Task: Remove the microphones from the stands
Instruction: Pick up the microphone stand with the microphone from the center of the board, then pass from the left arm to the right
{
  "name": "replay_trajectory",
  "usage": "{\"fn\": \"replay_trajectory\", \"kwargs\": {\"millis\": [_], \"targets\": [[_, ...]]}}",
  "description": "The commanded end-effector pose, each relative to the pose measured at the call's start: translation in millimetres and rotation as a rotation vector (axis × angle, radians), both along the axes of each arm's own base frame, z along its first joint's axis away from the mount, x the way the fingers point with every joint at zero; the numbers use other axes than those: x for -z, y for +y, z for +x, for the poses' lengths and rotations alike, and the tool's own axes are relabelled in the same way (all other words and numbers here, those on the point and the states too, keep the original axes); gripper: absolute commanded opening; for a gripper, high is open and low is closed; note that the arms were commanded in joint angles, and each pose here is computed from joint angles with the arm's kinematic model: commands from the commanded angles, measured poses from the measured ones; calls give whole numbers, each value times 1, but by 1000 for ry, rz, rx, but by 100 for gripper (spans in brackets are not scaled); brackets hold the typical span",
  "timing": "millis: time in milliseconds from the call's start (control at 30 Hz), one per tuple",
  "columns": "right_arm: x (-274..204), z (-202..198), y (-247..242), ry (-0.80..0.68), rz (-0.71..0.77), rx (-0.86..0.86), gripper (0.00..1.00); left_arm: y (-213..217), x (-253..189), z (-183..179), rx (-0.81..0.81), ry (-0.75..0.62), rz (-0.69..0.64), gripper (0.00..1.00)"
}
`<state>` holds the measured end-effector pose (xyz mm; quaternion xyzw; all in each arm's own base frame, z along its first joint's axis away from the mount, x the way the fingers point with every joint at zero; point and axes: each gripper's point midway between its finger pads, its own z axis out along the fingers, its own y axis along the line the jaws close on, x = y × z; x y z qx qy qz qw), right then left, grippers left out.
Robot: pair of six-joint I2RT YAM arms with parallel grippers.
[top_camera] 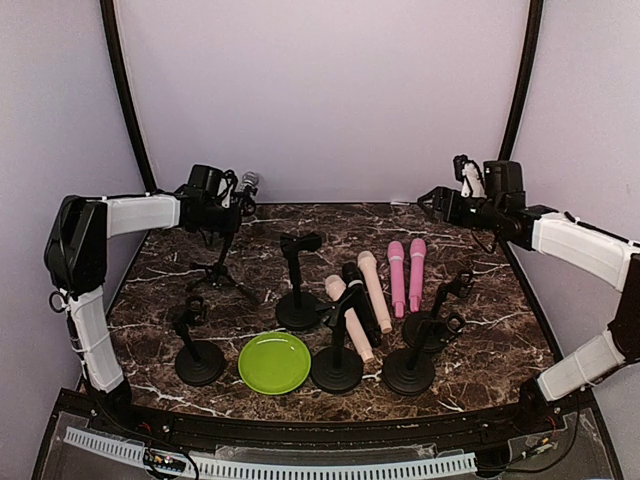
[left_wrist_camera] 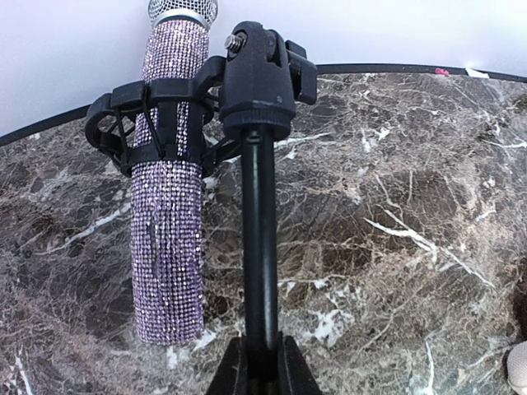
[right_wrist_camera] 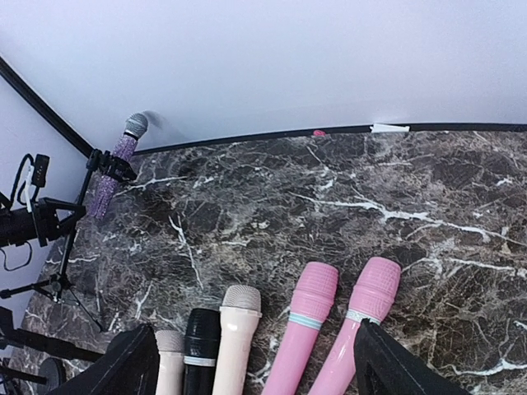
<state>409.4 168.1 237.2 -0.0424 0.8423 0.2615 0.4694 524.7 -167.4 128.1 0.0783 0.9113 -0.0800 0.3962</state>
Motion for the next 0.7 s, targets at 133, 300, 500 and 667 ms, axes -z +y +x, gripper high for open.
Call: {"fn": "replay_trajectory", "kwargs": {"millis": [133,300,500,667], "targets": [[-97,-23,58,-186,127,-157,85,3,-157,-43,87,-525,-170,0],[-126,-46,122,-226,162,-273,87,4,-211,-87,147,-735,-232,0],[-137,-64,194,-227,185,-368,86,0,-235,-129,186,-855,-261,0],[-152,-77,237,-261,195,-403,84,-9,-255,-160,193,-943,-269,0]]}}
